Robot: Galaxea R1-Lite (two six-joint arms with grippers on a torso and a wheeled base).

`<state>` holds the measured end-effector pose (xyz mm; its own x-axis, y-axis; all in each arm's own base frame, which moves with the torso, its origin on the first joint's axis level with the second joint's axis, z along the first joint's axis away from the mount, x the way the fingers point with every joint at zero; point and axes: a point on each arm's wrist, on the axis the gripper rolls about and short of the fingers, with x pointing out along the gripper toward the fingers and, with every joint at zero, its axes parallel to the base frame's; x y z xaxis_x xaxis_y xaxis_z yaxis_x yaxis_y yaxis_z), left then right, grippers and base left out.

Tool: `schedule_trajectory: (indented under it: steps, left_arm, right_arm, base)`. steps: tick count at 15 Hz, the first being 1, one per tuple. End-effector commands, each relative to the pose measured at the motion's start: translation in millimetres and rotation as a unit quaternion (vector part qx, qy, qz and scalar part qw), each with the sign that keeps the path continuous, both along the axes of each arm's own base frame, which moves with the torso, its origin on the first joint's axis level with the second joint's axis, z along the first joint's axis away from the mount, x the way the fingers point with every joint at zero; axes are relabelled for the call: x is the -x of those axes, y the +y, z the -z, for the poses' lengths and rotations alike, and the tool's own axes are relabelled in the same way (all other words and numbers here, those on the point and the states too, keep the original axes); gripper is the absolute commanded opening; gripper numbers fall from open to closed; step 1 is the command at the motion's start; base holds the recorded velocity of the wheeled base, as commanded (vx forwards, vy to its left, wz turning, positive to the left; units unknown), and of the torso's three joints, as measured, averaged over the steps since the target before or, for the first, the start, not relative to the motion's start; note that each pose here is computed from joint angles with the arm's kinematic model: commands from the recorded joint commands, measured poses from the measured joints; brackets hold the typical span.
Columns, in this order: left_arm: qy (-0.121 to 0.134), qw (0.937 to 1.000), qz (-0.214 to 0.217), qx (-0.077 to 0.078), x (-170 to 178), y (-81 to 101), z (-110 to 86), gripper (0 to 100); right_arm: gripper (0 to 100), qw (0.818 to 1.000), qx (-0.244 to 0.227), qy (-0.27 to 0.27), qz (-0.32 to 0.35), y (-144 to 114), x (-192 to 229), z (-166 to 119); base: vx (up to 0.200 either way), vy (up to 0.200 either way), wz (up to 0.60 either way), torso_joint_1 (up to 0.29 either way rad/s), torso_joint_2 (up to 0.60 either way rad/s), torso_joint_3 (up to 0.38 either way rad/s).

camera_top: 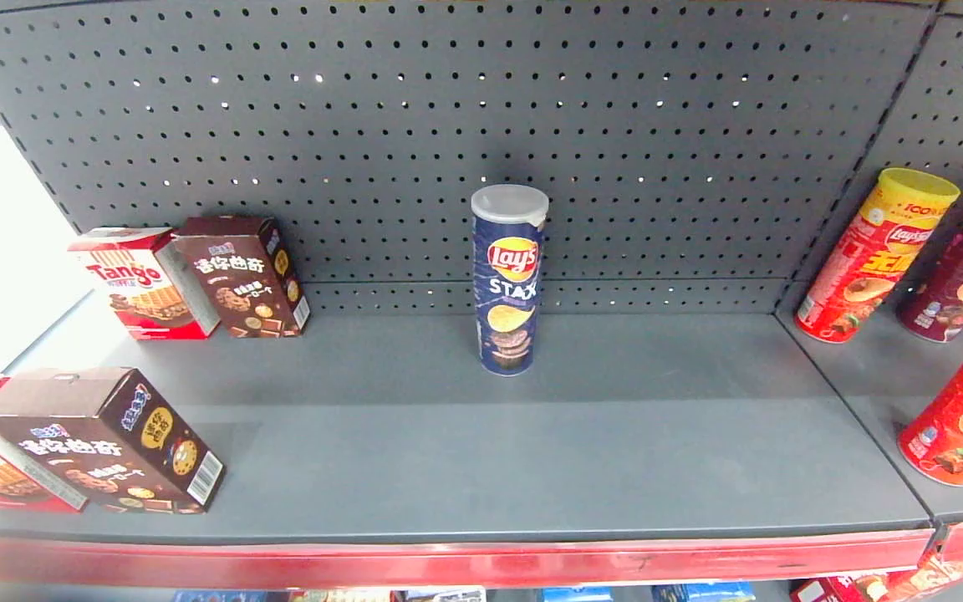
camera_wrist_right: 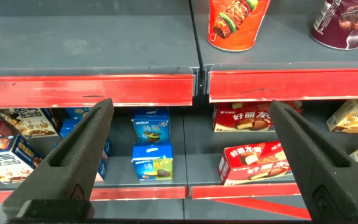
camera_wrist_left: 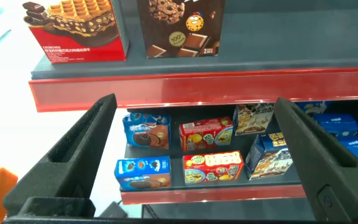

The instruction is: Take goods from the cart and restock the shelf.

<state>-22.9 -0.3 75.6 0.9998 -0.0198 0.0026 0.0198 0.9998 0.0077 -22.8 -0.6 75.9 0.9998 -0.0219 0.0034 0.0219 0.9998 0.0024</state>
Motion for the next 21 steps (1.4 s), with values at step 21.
schedule_trajectory:
  steps: [21]
  left_arm:
    - [0.0,1.0,0.001,0.0,0.0,0.0,-0.5,100]
  right_arm:
    - [100,1.0,0.003,0.0,0.001,-0.1,0.0,0.1]
  base:
    - [0.0,0.0,0.14,0.001,0.0,0.001]
